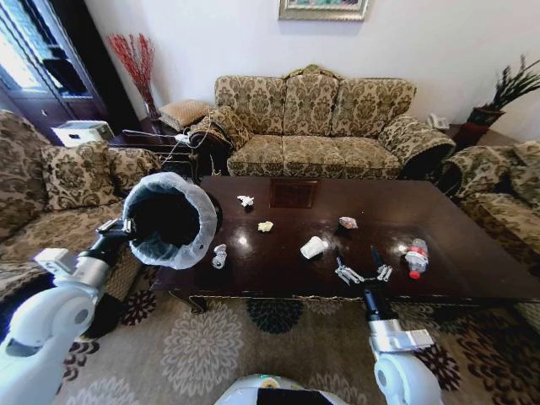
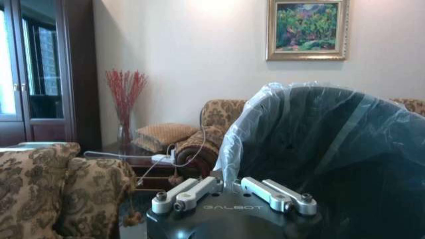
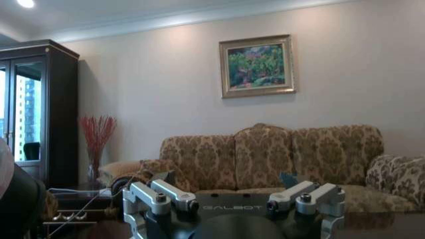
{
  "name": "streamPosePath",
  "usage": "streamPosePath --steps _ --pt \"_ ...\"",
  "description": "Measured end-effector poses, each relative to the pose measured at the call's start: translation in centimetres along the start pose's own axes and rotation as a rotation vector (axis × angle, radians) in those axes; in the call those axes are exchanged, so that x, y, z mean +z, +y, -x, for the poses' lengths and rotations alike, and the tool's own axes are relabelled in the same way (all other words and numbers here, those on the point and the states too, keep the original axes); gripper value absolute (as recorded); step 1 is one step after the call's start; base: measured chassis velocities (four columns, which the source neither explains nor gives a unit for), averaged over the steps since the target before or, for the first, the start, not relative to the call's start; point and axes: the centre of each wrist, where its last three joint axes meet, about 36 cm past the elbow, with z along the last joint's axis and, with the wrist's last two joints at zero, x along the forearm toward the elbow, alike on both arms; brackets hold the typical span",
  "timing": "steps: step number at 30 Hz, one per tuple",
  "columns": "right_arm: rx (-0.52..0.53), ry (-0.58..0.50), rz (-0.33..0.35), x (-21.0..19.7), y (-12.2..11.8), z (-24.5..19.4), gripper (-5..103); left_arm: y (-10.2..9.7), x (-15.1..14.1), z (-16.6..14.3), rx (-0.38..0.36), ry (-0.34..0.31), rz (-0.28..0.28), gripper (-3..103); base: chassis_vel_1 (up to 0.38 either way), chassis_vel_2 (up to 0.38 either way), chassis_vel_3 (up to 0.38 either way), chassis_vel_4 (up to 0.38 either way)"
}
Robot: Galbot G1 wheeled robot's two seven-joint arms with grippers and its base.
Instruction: Move to the front of the table and place the trash on the table into the trash bin.
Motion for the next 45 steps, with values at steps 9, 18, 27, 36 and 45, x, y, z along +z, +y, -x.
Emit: streamPosePath --steps 9,18,27,36,45 --pt "-0.018 0.01 0.021 0.9 1.0 0.4 100 0.1 -0.2 -0.1 0.0 -0.004 0.007 2 0.191 0.19 -0.168 -0.186" --pt "-0.033 0.018 0.034 1.3 1.3 0.8 100 0.1 -0.2 -0.1 -0.002 -0.005 0.008 2 0.13 0.135 -0.105 -0.115" --pt "-0.032 0.019 0.033 1.3 1.3 0.8 100 0.1 -0.2 -0.1 0.002 -0.006 0.007 2 -0.033 -0.023 0.013 0.011" --pt "-0.031 0.02 0.033 1.3 1.3 0.8 100 0.1 -0.2 -0.1 0.0 -0.007 0.007 2 0.0 0.0 0.0 0.0" --pt "-0.03 0.02 0.033 1.3 1.3 0.8 100 0.1 -0.2 -0.1 0.0 -0.007 0.007 2 0.0 0.0 0.0 0.0"
